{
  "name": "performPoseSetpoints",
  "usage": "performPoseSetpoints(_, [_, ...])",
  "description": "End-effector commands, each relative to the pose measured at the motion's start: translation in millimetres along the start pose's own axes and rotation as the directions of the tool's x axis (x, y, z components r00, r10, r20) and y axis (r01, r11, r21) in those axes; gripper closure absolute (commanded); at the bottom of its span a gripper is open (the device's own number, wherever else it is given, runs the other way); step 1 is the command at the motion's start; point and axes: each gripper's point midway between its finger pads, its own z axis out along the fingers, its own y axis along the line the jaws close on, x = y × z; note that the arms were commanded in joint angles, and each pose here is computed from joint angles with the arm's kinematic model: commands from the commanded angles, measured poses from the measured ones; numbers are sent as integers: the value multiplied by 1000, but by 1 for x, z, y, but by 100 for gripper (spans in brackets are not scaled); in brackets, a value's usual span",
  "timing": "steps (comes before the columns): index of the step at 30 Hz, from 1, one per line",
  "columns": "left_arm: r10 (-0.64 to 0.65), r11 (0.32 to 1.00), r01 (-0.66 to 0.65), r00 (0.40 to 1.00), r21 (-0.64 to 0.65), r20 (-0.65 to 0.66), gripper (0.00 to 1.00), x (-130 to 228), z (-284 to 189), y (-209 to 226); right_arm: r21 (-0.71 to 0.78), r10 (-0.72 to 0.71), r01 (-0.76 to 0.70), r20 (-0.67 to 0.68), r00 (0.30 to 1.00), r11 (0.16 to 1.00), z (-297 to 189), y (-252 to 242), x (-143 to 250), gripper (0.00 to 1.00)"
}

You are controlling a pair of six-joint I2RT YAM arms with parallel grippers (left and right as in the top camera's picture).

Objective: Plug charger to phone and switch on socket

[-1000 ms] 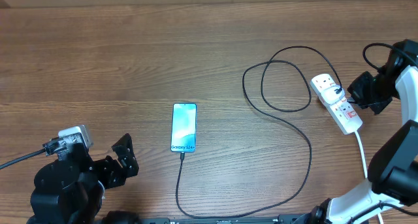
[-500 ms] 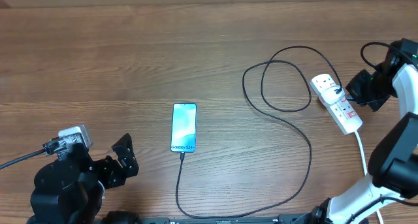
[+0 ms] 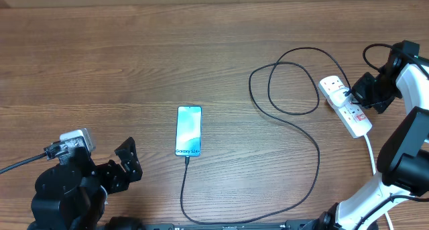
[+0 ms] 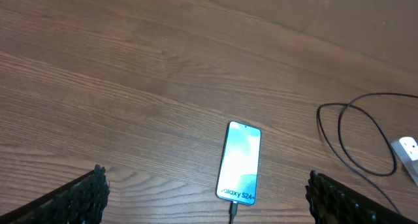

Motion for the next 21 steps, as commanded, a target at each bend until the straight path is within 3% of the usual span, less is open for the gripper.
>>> performPoseSetpoints(1, [-16,1000,16,1000,-14,8,0,0,0,3,-31,-30,31,31,999,999,-4,12,-9,96])
performPoseSetpoints(12, [-16,1000,16,1000,-14,7,0,0,0,3,2,-40,41,-104,994,999,41,13,12,96])
performPoseSetpoints(18, [-16,1000,16,1000,-14,8,0,0,0,3,35,-49,52,-105,993,998,37,11,13,96])
performPoseSetpoints(21, [-16,1000,16,1000,-14,8,0,0,0,3,107,-46,55,-91,995,993,12,3,7,96])
